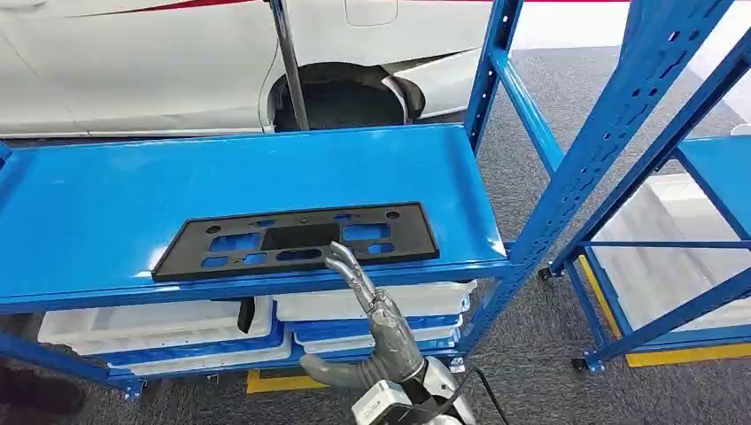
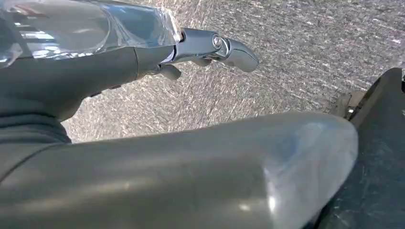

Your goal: Take the parts from the cabinet and place them on the table.

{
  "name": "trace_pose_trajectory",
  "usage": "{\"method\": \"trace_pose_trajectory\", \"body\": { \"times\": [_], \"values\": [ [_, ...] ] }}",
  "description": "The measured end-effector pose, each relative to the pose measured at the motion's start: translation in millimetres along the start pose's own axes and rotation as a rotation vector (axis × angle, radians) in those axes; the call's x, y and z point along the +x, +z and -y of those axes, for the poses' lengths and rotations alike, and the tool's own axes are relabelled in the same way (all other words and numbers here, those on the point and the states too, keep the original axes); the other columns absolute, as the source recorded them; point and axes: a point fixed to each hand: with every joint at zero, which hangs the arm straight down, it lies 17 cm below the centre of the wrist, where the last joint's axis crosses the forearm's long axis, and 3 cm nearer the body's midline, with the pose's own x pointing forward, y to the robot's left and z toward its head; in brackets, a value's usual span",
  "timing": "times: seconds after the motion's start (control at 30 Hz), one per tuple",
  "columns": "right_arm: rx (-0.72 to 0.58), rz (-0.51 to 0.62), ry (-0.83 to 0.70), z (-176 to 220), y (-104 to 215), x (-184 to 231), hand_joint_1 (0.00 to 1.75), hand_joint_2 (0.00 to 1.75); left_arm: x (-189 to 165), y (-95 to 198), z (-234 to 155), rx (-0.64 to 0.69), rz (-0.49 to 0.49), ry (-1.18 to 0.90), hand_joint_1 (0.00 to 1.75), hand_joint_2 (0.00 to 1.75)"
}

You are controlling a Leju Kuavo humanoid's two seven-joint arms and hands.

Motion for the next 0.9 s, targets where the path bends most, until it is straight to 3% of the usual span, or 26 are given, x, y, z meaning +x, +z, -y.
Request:
{"method": "trace_pose_trajectory", "body": {
  "times": [0.43,0.73,0.9],
  "values": [
    [0.003,0.029,0.107,-2.1,-1.9,5.2,0.00,1.75,0.4,0.4,1.9,-0.005,0.003,0.004,0.00,0.00],
    [0.007,0.152,0.529,-17.3,-5.9,19.1,0.00,1.75,-2.1,0.4,2.9,-0.005,-0.011,-0.018,0.00,0.00],
    [0.037,0.187,0.665,-28.7,-4.8,15.4,0.00,1.75,-2.1,0.6,4.3,-0.009,-0.009,-0.039,0.00,0.00]
  ]
}}
